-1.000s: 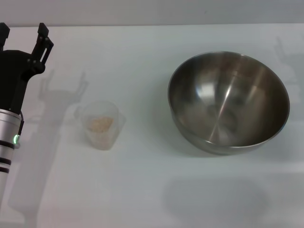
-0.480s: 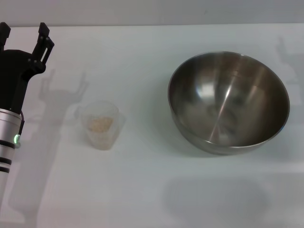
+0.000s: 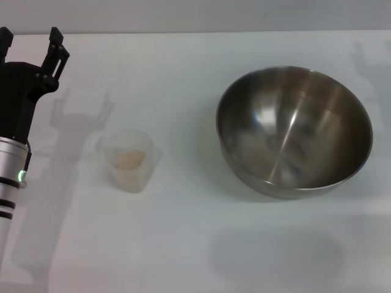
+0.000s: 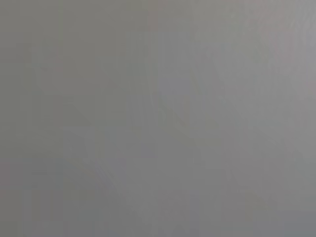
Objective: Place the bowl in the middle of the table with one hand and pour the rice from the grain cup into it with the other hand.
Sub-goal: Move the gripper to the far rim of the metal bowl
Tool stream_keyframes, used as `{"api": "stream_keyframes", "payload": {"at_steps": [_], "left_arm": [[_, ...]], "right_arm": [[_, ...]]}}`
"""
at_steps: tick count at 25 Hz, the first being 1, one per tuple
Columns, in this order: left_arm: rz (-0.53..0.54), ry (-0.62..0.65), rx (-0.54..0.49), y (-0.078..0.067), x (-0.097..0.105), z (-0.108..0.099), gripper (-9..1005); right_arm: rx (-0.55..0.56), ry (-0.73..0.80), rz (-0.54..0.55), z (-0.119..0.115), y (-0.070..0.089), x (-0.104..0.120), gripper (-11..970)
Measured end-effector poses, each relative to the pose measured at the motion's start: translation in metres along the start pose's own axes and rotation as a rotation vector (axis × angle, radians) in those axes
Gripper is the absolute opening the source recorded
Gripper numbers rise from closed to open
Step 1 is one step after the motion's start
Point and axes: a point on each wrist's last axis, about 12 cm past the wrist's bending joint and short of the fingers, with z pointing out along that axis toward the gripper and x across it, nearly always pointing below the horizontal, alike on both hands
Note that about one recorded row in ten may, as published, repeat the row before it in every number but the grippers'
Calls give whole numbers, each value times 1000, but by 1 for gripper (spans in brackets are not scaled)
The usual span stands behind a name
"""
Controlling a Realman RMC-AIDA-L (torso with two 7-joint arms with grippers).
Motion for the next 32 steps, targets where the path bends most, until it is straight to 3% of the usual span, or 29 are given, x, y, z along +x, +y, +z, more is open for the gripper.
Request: {"api": "stream_keyframes", "payload": {"at_steps": [7, 8, 12, 13, 17, 25, 28, 29, 31, 32], "left_arm": [[3, 1, 0, 1, 0, 0, 869], [4, 2, 0, 1, 0, 0, 869], [5, 2, 0, 1, 0, 0, 869], [6, 2, -2, 1, 0, 0, 869], [8, 2, -2, 2, 0, 0, 869], [10, -4, -24, 6, -1, 1, 869], [11, -7, -29, 7, -1, 1, 869], [12, -9, -30, 8, -2, 1, 869], [13, -10, -31, 9, -2, 1, 869], [13, -10, -31, 9, -2, 1, 869]], "right_arm": [[-28, 188, 166, 35, 13, -3, 758], [-71, 244, 231, 43, 19, -8, 758], [-145, 318, 327, 54, 24, -19, 758], [-212, 383, 384, 61, 26, -28, 758], [-306, 477, 449, 68, 26, -40, 758], [-589, 783, 542, 74, 2, -71, 758], [-703, 919, 553, 72, -21, -89, 757], [-703, 919, 553, 72, -21, -89, 757], [-753, 1026, 579, 73, -41, -96, 757], [-753, 1026, 579, 73, -41, -96, 757]]}}
